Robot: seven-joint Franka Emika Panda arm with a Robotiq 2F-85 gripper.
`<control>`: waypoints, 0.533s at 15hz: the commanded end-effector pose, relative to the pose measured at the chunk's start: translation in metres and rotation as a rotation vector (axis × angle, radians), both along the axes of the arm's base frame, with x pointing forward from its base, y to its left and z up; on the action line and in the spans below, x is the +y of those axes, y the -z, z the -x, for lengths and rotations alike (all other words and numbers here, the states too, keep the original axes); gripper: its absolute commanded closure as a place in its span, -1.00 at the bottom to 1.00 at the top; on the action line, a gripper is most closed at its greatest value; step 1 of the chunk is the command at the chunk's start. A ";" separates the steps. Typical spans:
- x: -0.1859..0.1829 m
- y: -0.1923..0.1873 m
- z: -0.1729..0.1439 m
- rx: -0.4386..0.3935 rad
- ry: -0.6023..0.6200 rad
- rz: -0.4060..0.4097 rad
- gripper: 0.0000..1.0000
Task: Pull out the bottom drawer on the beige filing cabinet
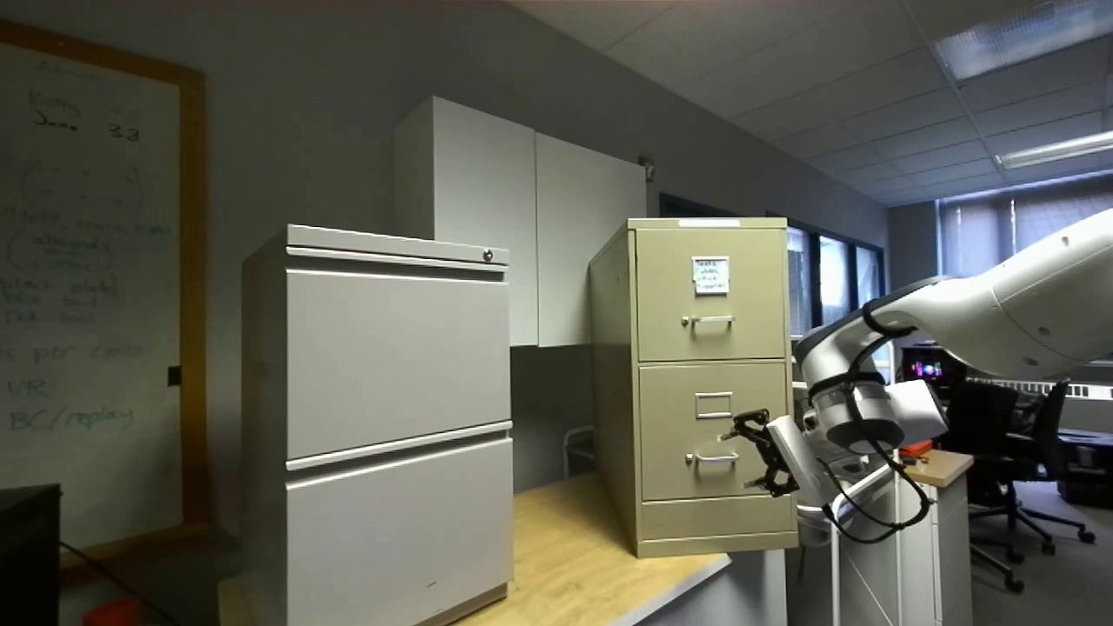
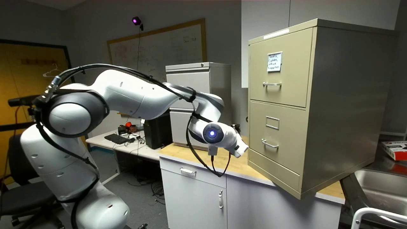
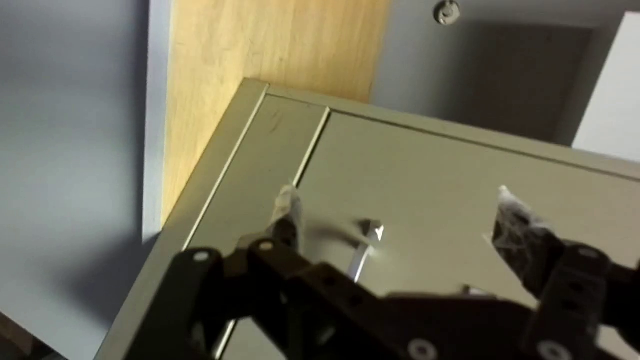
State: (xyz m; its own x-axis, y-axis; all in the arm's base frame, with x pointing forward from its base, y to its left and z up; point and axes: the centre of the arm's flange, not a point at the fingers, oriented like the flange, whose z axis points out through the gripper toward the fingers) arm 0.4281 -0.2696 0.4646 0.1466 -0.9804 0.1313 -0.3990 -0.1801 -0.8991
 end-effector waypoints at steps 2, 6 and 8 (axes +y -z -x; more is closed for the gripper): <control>-0.032 -0.012 -0.009 -0.170 0.133 -0.039 -1.00; -0.057 -0.017 -0.025 -0.185 0.186 -0.029 -1.00; -0.064 -0.013 -0.037 -0.167 0.191 -0.016 -1.00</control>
State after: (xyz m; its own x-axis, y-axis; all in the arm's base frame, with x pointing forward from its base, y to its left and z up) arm 0.4362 -0.3168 0.4821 -0.0439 -0.9942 0.0980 -0.2658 -0.0829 -0.9604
